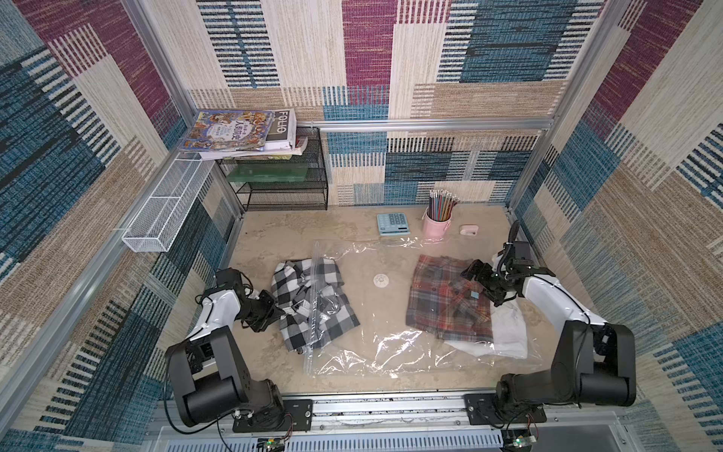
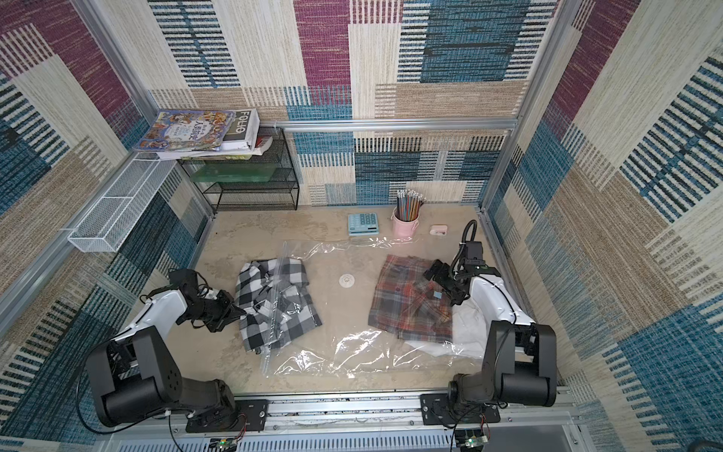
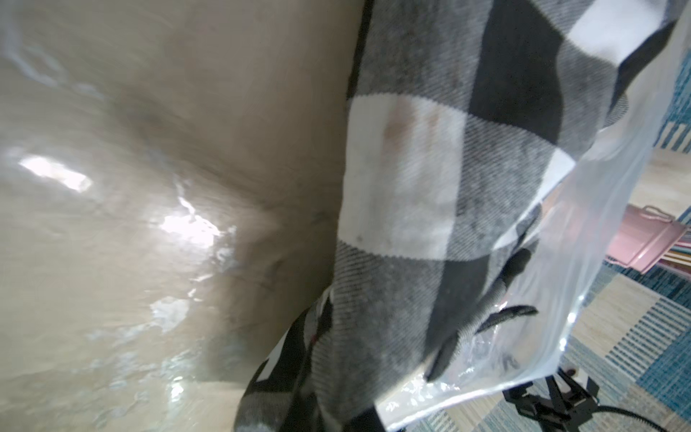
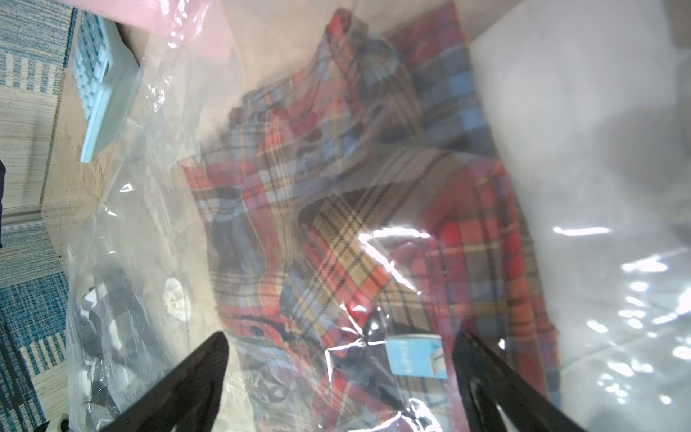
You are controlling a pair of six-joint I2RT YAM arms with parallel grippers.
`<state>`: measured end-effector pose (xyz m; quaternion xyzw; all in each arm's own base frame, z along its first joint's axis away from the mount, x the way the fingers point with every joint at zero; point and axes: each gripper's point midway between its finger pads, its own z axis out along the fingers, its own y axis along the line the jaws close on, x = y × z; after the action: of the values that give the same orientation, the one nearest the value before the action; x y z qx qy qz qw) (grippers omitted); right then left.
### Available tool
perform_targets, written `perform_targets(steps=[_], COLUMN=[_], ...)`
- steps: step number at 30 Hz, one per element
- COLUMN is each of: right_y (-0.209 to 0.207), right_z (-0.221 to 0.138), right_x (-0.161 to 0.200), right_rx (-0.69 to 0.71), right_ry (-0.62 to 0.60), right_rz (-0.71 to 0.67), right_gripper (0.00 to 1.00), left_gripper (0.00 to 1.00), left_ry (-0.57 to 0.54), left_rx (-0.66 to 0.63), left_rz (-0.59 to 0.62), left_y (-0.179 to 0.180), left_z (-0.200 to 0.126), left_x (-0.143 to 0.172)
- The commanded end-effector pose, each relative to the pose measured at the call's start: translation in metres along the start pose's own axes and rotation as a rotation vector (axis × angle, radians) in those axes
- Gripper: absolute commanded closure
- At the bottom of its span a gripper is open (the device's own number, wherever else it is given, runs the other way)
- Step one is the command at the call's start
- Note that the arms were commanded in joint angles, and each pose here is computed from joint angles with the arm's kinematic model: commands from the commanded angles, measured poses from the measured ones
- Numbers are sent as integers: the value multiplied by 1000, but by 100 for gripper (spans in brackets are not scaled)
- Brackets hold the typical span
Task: Take the shirt out of the vacuum bag
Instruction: Place the shirt at the center of the board.
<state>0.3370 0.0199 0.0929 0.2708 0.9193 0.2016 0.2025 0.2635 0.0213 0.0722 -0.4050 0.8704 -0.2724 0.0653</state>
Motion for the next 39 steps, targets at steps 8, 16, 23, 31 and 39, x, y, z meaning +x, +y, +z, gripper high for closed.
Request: perform_targets(steps=[8,16,23,31,39], right_y=[-7,-5,-3,9,27], right_z=[-3,-10,-9,-20,-28], right_x=[-14,-23,-22,-27,-25], right_rx=[-6,-10,-22,-32,-61], right_ry=[-29,-55,-47,-61,-67], right_rz=[24,15,4,-41,-82], right_gripper=[4,4,4,4,4], left_gripper=[100,80,15,1,2], left_ry=[-214,-197,-283,-179,-4], left_rx=[-192,-198,-211,-281,-560], left_rz=[-44,-44,83,361,578], left_y=[34,31,2,-40,-26], left_z=[-37,-47,-92,-96,-68], left_x=[-22,-19,-13,17,36])
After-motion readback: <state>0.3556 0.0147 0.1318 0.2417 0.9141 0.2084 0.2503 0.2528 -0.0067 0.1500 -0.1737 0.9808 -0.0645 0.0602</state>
